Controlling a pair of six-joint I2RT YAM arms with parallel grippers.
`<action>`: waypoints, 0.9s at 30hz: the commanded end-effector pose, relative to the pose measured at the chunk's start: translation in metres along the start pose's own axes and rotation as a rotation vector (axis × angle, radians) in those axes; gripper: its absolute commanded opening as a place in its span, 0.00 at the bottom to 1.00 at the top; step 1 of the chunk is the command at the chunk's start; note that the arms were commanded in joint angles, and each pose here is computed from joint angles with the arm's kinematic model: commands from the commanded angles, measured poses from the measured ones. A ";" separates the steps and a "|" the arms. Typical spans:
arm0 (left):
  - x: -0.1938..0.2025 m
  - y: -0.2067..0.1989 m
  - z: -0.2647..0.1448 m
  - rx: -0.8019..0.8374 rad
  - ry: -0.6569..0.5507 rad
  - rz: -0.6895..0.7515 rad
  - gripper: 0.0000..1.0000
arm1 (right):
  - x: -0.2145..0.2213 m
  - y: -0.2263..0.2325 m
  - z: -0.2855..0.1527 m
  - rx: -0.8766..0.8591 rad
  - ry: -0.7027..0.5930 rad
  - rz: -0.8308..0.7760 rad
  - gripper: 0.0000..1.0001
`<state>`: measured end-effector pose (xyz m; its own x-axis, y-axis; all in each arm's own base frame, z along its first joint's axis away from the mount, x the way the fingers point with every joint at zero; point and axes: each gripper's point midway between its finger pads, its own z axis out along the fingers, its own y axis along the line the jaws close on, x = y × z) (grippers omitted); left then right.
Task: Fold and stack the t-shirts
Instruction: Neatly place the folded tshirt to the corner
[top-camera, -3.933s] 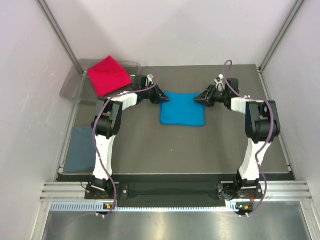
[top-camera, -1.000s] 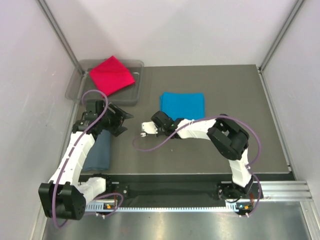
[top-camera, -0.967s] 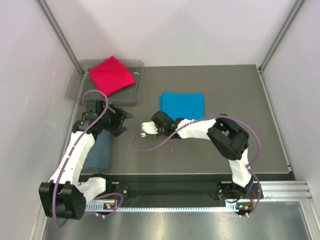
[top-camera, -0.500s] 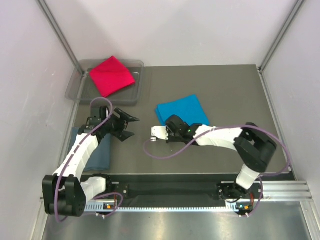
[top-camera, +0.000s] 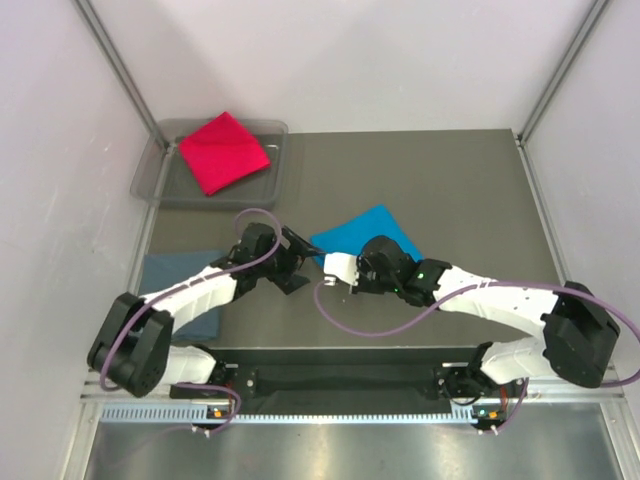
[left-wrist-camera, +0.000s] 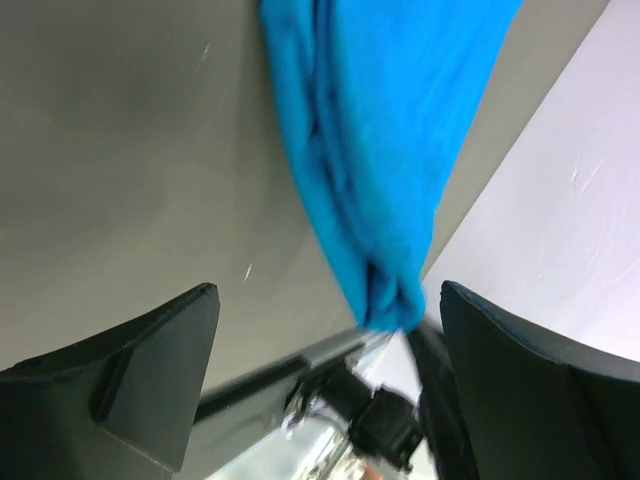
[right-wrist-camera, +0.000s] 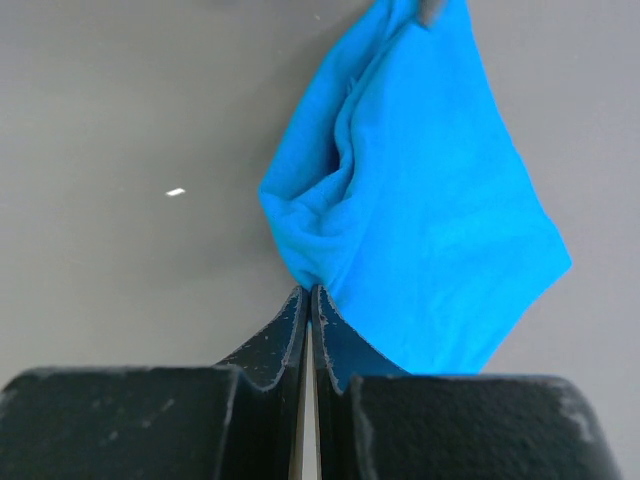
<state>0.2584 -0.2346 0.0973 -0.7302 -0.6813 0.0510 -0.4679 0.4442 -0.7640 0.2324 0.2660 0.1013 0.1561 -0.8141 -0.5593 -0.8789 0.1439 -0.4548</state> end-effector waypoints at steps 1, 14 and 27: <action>-0.026 -0.028 0.019 0.115 -0.128 -0.036 0.96 | -0.024 0.009 -0.008 -0.041 -0.110 0.062 0.00; -0.022 -0.007 0.066 0.019 -0.097 -0.109 0.90 | -0.030 0.009 -0.013 -0.043 -0.161 0.086 0.00; -0.035 -0.016 0.079 0.012 -0.140 0.023 0.38 | -0.036 0.004 -0.021 -0.032 -0.213 0.105 0.00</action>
<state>0.3142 -0.2597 0.0411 -0.6435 -0.7648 0.0314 -0.5381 0.4229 -0.7291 0.2139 0.2757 0.1156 0.1294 -0.7239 -0.6777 -0.9127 0.1803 -0.3668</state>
